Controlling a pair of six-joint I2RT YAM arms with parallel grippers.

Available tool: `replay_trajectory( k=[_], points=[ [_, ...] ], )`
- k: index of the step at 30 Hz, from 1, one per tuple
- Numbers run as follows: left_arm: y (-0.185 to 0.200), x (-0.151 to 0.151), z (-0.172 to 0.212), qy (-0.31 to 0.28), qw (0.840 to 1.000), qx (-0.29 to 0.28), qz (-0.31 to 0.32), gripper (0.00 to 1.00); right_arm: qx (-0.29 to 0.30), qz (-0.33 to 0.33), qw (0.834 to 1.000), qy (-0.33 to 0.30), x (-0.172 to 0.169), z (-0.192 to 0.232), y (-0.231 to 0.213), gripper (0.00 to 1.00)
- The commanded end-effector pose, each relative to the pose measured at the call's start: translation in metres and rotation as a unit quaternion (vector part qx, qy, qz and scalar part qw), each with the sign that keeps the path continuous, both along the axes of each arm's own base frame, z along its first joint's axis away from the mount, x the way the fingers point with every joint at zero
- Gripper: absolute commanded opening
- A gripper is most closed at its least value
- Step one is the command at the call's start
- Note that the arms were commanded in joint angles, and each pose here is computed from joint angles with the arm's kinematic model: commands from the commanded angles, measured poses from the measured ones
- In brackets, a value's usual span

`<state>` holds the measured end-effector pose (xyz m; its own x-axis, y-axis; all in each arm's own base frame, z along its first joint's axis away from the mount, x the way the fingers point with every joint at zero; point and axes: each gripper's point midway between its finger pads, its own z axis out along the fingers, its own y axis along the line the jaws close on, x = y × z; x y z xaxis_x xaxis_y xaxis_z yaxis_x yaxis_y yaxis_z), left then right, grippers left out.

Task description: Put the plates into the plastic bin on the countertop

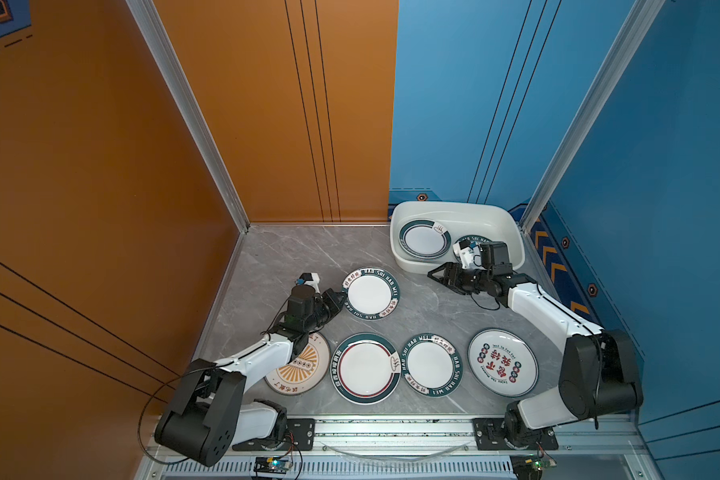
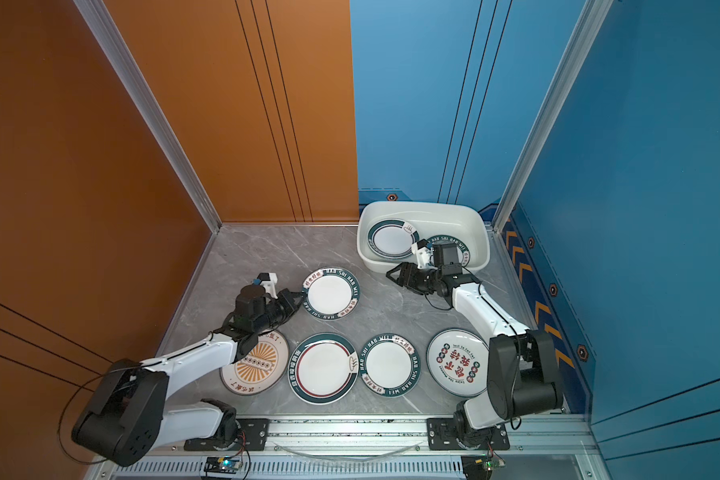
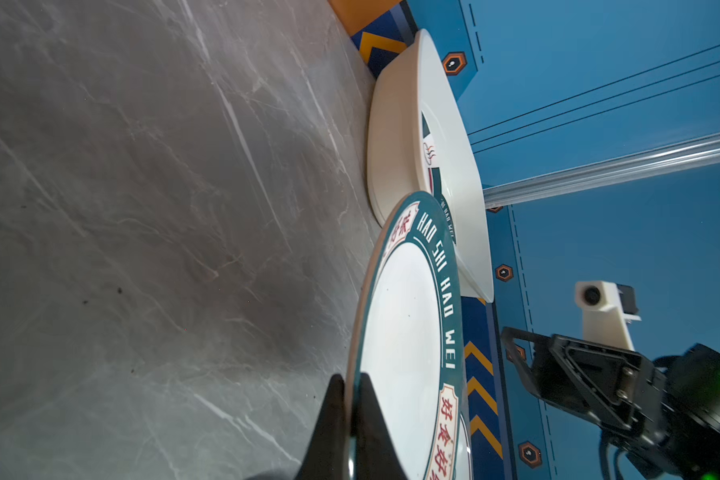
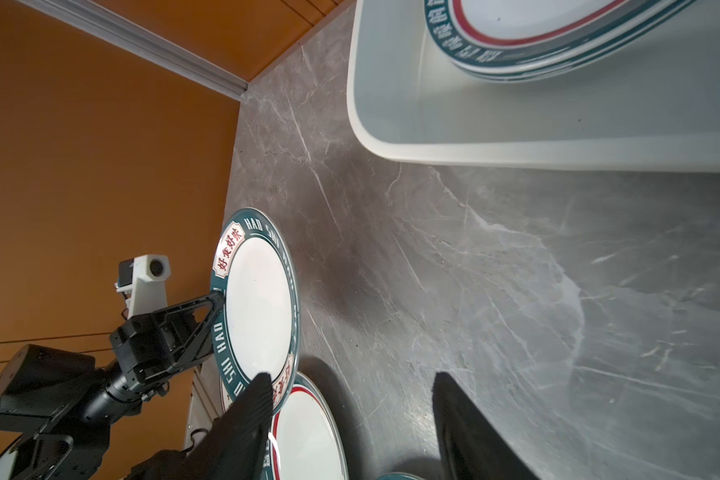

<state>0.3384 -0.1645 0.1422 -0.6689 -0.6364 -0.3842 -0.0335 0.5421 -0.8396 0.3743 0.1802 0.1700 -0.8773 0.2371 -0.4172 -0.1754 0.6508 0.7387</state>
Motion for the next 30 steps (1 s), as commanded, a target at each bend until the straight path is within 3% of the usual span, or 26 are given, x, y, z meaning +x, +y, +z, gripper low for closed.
replay_trajectory(
  k=[1, 20, 25, 30],
  points=[
    [-0.002, -0.004, 0.021, -0.01, 1.0, 0.003, -0.02, 0.0, 0.027, 0.024, 0.999, -0.021, 0.005, 0.017, 0.022, 0.64],
    [-0.013, 0.003, 0.056, -0.036, 0.998, -0.008, -0.056, 0.0, 0.069, 0.098, 0.993, 0.001, -0.003, 0.008, 0.102, 0.59],
    [-0.017, 0.009, 0.05, -0.029, 0.997, 0.0, -0.065, 0.0, 0.093, 0.114, 0.989, 0.008, -0.005, 0.01, 0.118, 0.47],
    [-0.021, 0.016, 0.042, -0.022, 0.997, 0.005, -0.074, 0.0, 0.105, 0.127, 0.986, 0.017, -0.008, 0.007, 0.128, 0.29]
  ],
)
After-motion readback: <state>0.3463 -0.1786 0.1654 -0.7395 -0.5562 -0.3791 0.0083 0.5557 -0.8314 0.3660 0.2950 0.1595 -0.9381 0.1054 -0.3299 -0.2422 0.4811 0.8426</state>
